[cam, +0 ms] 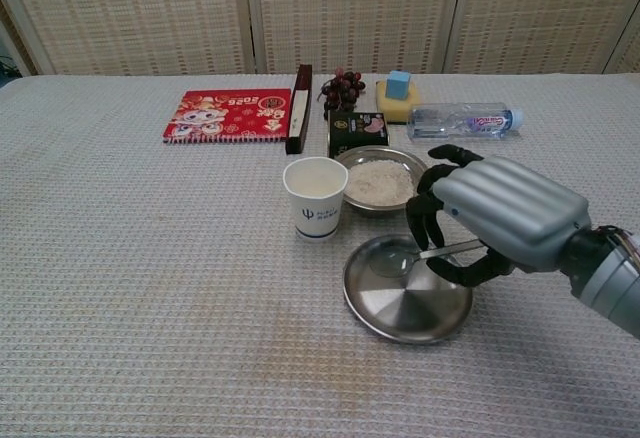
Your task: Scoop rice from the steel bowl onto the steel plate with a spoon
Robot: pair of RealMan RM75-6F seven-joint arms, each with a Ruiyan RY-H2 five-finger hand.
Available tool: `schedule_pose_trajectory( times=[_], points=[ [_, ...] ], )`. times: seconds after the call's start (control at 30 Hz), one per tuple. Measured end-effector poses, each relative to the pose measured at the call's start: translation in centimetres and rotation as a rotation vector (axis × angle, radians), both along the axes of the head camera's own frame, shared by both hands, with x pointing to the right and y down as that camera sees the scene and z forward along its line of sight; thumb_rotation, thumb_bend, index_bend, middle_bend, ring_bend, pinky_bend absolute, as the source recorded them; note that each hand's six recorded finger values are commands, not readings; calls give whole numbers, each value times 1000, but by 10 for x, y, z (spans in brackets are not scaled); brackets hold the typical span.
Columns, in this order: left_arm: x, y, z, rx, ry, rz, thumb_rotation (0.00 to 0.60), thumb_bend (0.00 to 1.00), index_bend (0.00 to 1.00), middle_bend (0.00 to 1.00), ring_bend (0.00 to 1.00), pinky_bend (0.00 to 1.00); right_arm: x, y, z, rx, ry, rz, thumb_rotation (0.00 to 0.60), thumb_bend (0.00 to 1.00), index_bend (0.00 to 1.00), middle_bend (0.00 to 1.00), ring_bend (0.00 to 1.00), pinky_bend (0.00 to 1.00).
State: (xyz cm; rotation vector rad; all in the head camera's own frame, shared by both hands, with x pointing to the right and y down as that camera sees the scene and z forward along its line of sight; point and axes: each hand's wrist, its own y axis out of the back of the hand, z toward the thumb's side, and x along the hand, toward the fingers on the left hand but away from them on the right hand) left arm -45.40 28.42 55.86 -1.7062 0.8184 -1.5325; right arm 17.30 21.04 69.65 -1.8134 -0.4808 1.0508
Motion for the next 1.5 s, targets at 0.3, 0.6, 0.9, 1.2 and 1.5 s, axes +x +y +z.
schedule_pose_trajectory(
  times=[0.3, 0.6, 0.9, 1.2, 1.5],
  points=[
    [-1, 0, -1, -1, 4, 2, 600, 475, 0, 0, 2, 197, -16, 13, 21, -20, 52, -60, 600, 400, 670, 572, 189, 48],
    [-1, 0, -1, -4, 6, 2, 600, 476, 0, 0, 2, 198, -13, 17, 26, -39, 82, -64, 600, 396, 259, 425, 111, 14],
    [-1, 0, -1, -3, 5, 0, 600, 476, 0, 0, 2, 198, -2, 13, 15, -62, 81, -43, 600, 351, 142, 365, 72, 0],
    [-4, -1, -4, 11, 8, -9, 600, 462, 0, 0, 1, 198, 55, -6, -47, 70, 57, 126, 600, 261, 18, 111, 0, 0],
    [-10, -6, -10, 73, 7, -17, 600, 422, 0, 0, 0, 192, 184, 21, -130, 199, 131, 460, 600, 201, 0, 3, 0, 0]
  ],
)
